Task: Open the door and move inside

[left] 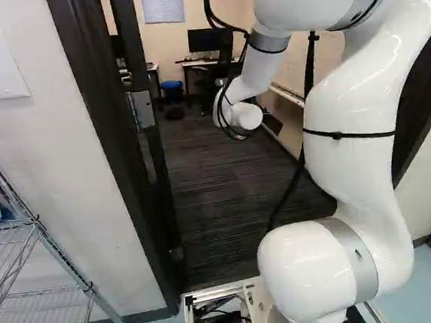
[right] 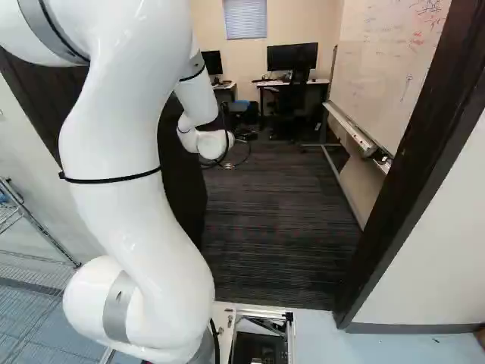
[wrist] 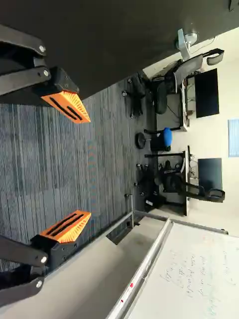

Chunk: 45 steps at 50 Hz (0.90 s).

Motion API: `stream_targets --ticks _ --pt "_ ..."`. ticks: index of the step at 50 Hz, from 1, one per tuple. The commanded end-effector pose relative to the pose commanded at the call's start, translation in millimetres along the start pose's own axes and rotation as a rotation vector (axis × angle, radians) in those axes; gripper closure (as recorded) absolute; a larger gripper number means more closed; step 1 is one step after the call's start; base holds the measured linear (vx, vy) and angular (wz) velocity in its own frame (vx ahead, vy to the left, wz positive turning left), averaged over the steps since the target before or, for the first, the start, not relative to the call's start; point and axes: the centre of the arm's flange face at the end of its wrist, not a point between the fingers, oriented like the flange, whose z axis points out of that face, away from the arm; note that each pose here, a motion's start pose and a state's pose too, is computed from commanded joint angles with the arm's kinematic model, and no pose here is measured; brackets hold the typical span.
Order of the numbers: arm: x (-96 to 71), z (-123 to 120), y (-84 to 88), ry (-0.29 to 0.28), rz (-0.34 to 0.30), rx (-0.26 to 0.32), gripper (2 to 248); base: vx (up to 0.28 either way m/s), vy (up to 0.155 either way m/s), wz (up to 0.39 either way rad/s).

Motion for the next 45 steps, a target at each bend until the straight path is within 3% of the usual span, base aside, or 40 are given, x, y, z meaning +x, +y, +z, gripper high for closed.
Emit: stream_targets --ticks 23,45 --pt "-4.2 -22 0.2 -0.007 -0.004 0.004 3 0.0 0.0 0.0" --pt "-14.7 -63 0.9 -0.019 -0.011 0.012 3 0.0 0.0 0.0"
